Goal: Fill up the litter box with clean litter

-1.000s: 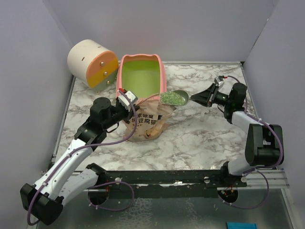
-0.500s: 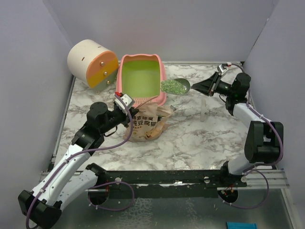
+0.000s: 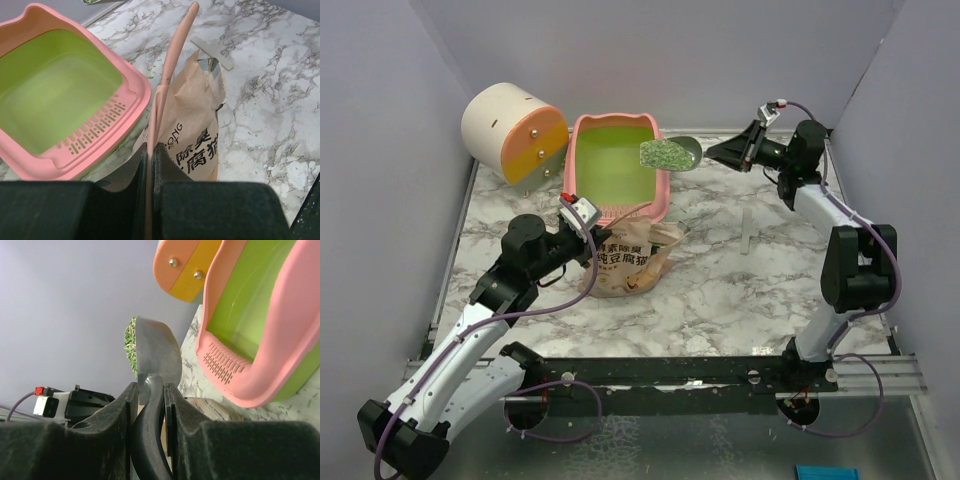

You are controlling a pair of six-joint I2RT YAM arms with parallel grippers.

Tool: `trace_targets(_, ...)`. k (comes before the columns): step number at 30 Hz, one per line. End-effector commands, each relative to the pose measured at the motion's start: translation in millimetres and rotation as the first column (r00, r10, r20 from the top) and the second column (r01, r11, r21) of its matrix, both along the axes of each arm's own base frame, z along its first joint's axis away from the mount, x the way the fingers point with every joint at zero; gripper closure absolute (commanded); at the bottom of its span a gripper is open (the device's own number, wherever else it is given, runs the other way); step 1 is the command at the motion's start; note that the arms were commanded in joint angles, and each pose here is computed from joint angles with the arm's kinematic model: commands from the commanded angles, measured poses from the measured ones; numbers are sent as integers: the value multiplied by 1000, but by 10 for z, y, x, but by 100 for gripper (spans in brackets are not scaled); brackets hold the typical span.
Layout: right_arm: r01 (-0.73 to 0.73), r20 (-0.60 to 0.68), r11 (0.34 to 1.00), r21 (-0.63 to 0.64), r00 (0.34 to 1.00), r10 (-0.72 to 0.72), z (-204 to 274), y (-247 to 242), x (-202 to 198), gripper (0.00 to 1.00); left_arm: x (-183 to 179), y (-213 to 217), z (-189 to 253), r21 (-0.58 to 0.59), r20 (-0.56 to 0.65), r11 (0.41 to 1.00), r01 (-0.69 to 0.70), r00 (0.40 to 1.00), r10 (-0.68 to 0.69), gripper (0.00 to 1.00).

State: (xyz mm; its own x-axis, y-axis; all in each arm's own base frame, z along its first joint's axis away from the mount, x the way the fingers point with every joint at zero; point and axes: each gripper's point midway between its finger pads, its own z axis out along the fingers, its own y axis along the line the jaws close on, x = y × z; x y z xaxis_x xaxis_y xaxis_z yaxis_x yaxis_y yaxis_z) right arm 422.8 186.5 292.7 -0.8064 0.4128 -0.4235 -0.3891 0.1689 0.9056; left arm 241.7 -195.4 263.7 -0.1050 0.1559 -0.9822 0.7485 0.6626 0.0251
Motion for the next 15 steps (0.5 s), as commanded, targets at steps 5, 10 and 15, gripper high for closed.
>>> trace_targets(5,-18,36,1000,5,999,17,204,388,427,99,-13,-62,336,-87,64,996,30,998,-24,100)
trace_targets(10,-58,41,998,-24,997,59,159,741,666,99,-4,-66,352,-77,68,996,33,997,-27,98)
trace_targets(15,-70,81,994,-78,994,76,138,1045,912,99,-9,-50,405,-63,81,998,32,996,-27,81)
